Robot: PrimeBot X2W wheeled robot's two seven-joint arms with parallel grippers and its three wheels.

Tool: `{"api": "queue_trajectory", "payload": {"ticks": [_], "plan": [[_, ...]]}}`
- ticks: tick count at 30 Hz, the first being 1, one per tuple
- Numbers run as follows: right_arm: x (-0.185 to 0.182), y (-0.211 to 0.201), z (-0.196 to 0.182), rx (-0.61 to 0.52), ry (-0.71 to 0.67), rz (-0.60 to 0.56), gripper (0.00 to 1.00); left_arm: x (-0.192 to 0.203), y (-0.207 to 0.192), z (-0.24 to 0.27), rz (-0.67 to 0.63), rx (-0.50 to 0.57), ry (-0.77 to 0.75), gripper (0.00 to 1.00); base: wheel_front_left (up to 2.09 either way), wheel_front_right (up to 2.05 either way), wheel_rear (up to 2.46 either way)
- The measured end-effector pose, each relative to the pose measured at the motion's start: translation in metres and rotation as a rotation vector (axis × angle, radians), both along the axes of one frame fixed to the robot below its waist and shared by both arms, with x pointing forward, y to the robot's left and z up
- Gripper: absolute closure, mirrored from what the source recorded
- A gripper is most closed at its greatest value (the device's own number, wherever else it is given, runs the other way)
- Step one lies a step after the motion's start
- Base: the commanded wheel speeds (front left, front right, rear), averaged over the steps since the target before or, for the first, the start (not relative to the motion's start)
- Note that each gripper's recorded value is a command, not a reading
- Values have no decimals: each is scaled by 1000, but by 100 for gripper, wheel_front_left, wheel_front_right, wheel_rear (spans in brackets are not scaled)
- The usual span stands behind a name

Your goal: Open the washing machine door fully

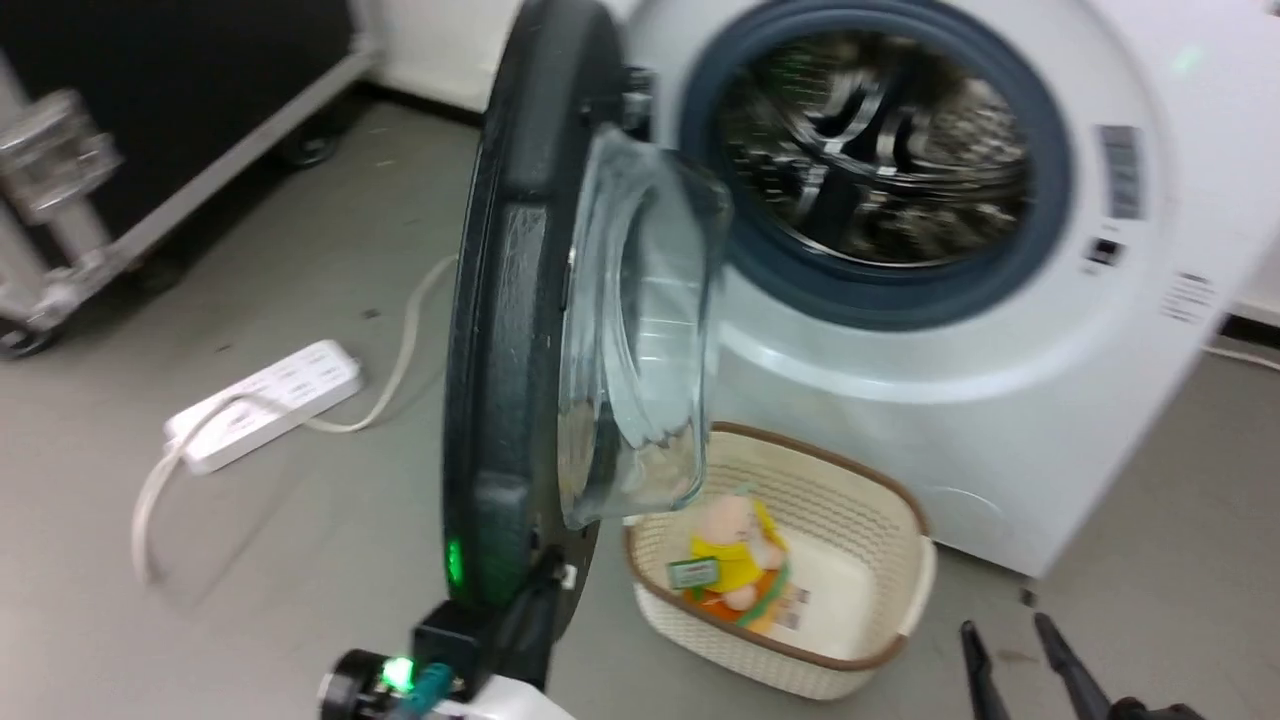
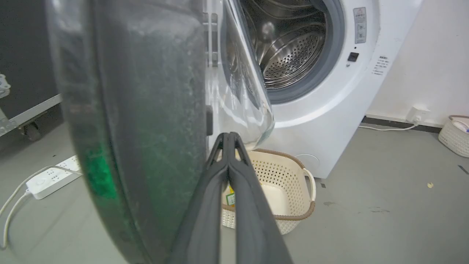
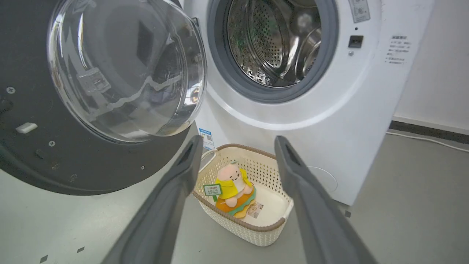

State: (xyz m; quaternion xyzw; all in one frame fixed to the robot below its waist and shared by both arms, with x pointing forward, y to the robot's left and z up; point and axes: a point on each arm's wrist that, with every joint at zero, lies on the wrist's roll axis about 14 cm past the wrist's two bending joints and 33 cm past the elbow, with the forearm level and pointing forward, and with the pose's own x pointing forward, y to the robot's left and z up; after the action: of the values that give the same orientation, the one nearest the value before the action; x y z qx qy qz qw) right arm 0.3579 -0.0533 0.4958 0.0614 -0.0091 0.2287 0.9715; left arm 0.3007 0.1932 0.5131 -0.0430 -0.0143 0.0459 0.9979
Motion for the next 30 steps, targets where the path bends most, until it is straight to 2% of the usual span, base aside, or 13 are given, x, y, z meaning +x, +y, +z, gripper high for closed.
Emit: {"api": "queue_trajectory", "payload": {"ticks": [5,11,20,24,30], "plan": [[0,31,-7,-5,22,97,0,-21,48,-1,156,-1,2,100,0,0,0],[5,43,-27,-27,69,137,0,-26,105,1,301,23,24,100,0,0,0],[26,43,-57,-55,140,137,0,-5,179,6,421,87,79,100,0,0,0],[35,34,-69,-70,170,119,0,9,213,9,468,82,95,100,0,0,0],[43,19,-86,-94,215,95,0,21,267,15,554,130,136,100,0,0,0]]}}
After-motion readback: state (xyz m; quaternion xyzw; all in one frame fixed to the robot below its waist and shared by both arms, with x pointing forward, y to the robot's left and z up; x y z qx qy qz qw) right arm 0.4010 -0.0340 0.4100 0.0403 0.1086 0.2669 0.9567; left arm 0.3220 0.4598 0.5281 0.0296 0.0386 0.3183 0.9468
